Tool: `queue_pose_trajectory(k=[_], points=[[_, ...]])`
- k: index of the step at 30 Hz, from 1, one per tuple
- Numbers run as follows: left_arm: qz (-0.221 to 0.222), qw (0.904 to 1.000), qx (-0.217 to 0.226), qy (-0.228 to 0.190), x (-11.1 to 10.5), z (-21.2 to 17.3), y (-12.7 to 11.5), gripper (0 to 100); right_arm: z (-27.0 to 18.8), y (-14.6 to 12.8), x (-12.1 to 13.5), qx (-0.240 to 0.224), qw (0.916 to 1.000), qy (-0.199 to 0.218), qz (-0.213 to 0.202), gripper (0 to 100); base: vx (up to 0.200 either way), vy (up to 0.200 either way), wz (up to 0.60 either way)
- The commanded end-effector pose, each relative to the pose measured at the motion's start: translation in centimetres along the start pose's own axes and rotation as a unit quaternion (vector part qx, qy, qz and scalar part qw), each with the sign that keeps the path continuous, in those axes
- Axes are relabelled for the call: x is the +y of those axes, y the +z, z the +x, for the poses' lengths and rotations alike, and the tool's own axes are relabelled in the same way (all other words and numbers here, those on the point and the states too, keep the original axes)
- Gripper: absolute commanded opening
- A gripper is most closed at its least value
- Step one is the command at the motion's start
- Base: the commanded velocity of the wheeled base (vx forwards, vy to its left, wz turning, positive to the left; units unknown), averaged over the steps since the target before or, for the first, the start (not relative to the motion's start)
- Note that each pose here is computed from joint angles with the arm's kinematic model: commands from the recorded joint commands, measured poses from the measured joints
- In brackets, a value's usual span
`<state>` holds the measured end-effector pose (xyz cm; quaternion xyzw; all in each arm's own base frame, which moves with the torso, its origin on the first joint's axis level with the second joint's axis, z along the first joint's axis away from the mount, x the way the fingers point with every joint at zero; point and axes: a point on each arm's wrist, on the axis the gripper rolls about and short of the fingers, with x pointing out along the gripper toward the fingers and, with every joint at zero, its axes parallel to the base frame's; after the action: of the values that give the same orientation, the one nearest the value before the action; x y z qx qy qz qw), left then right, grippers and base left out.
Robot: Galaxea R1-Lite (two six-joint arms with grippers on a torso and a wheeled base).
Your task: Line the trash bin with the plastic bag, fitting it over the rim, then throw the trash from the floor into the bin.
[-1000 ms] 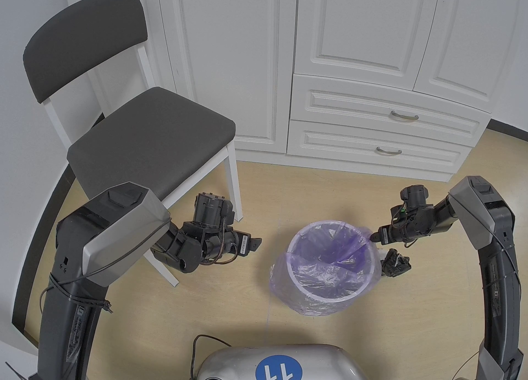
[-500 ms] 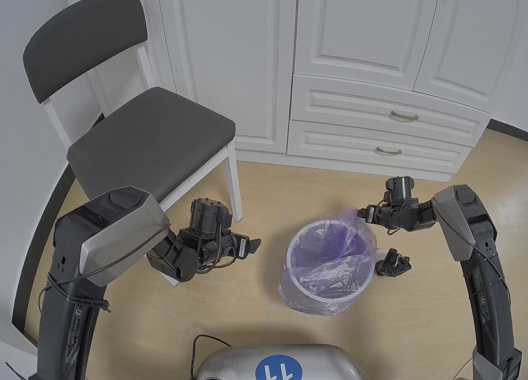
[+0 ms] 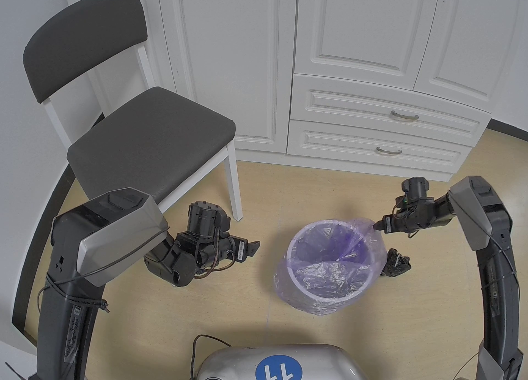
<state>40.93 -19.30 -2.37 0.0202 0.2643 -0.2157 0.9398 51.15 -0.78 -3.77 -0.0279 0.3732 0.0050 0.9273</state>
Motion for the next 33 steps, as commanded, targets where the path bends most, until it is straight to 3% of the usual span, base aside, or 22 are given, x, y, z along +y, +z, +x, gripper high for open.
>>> queue_pose_trajectory(k=[1,4,8,10,12,14,17,18,20,21,22,23,29,33], points=[[0.0,1.0,0.003,0.0,0.0,-0.3,-0.4,100,-4.7,1.7,-3.5,-0.002,0.9996,-0.027,0.002,100,0.0,0.0,0.0],[0.001,1.0,-0.001,0.0,0.0,-0.3,-0.4,100,-4.4,0.2,-3.9,0.025,0.9989,-0.022,-0.033,100,0.0,0.0,0.0],[0.001,1.0,-0.002,-0.002,-0.2,-0.5,-0.5,100,-2.2,-0.5,-3.6,0.025,0.999,-0.024,-0.029,100,0.0,0.0,0.0],[0.001,1.0,-0.003,-0.003,-0.2,-0.6,-0.6,100,-1.4,0.1,-3.4,0.011,0.9996,-0.024,0.004,100,0.0,0.0,0.0],[0.001,1.0,-0.006,-0.002,-0.1,-0.7,-0.7,100,-1.2,1.1,-2.9,-0.004,0.998,-0.011,0.062,100,0.0,0.0,0.0],[0.0,1.0,-0.007,-0.002,0.0,-0.7,-0.8,100,-1.3,1.3,-2.6,0.008,0.9961,0.011,0.087,100,0.0,0.0,0.0],[0.0,1.0,-0.006,-0.002,0.1,-0.8,-1.0,100,-3.0,2.1,-3.4,0.071,0.9862,0.089,0.12,100,0.0,0.0,0.0],[0.0,1.0,-0.006,-0.002,0.1,-0.8,-1.0,100,-3.1,2.1,-3.6,0.072,0.9856,0.091,0.123,100,0.0,0.0,0.0],[0.0,1.0,-0.002,-0.005,0.1,-0.9,-1.2,100,-4.8,3.2,-4.9,0.104,0.9691,0.14,0.174,100,0.0,0.0,0.0],[0.0,1.0,-0.002,-0.005,0.1,-0.9,-1.2,100,-4.8,3.1,-5.0,0.107,0.9678,0.143,0.177,100,0.0,0.0,0.0],[0.0,1.0,0.0,-0.005,0.1,-0.9,-1.3,100,-5.5,2.6,-5.7,0.138,0.9577,0.164,0.192,100,0.0,0.0,0.0],[0.001,1.0,0.001,-0.006,0.1,-0.9,-1.4,100,-6.0,2.2,-6.2,0.157,0.953,0.174,0.192,100,0.0,0.0,0.0],[0.001,1.0,0.001,-0.006,0.1,-0.9,-1.4,100,-7.5,1.2,-8.9,0.187,0.9647,0.159,0.095,100,0.0,0.0,0.0],[0.001,1.0,0.001,-0.006,0.0,-0.9,-1.5,100,-5.3,-0.6,-7.5,0.225,0.9632,0.134,0.063,100,0.0,0.0,0.0]])
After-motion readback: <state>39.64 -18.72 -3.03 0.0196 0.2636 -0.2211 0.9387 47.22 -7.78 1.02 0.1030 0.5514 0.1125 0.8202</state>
